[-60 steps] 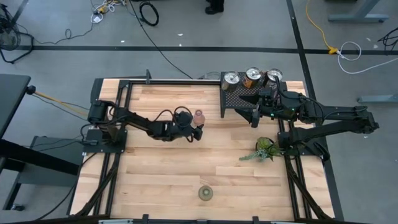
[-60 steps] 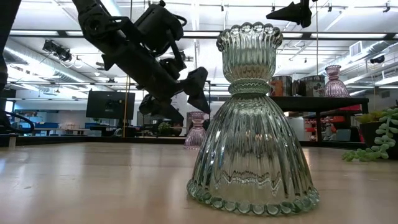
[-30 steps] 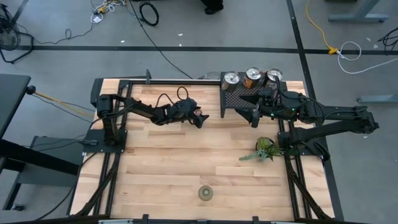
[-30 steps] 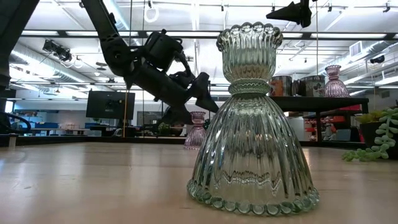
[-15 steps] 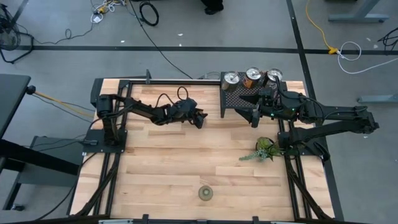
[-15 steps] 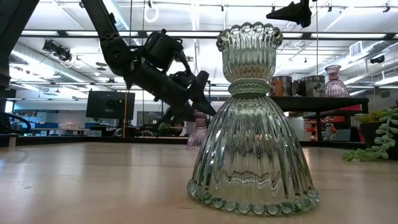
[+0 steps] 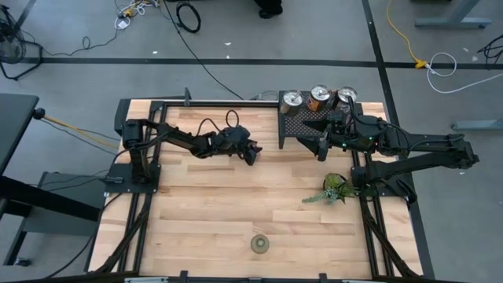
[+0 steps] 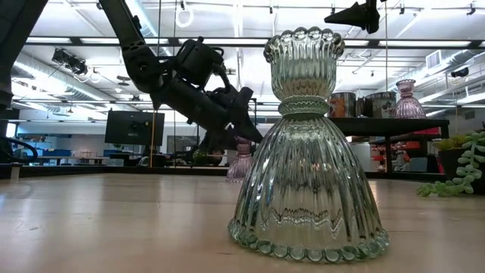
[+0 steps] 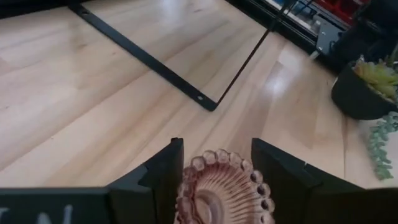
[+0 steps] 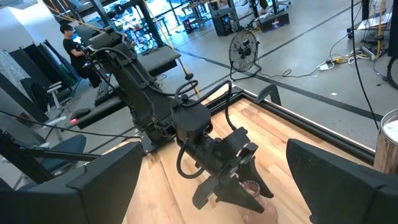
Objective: Pick & Place candle stick holders
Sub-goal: Put the pink candle holder on the shelf aligned with the pink candle holder
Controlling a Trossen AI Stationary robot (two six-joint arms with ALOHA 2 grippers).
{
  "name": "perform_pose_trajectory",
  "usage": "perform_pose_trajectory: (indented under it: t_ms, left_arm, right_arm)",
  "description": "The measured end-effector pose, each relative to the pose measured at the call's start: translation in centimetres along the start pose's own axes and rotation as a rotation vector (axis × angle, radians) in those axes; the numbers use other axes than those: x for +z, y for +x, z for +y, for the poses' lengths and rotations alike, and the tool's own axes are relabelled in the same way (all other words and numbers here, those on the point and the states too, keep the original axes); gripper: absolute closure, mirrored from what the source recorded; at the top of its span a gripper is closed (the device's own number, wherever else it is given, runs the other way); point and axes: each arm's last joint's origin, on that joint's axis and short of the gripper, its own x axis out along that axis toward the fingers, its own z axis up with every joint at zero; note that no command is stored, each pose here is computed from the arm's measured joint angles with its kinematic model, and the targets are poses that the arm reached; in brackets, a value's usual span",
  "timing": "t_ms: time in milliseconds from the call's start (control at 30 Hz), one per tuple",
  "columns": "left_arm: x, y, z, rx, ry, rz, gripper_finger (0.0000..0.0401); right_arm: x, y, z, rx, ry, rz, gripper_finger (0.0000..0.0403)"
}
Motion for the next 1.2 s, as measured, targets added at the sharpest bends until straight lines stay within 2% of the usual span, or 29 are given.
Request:
perform_pose_trajectory:
  t_ms: [100,333,533,800,1067,1200]
  left_arm:
    - [0.1,0.0,0.0,-0.003,0.000,-0.008,0.0231]
    - [0.2,0.0,-0.1,-0.021,-0.001,-0.019,0.0233]
    - [1.2,-0.4,-0.8,-0.134,-0.003,-0.063,0.0226]
    - [3.1,-1.6,-1.7,-0.224,0.003,-0.110,0.0236]
    - [7.1,-5.4,-3.8,-0.392,0.075,-0.257,0.0224]
    - [9.0,-7.8,-4.6,-0.438,0.105,-0.334,0.0236]
  right_arm:
    - [0.0,0.0,0.0,0.000,0.000,0.001,0.0007]
    - [0.0,0.0,0.0,0.000,0.000,0.000,0.0007]
    - [0.5,0.2,0.2,0.015,0.014,-0.053,0.0007]
    - [1.1,0.8,0.8,0.063,0.048,-0.132,0.0007]
    - [0.2,2.3,1.3,0.203,0.176,-0.010,0.0007]
    - [-0.7,3.5,1.8,0.312,0.173,0.089,0.0007]
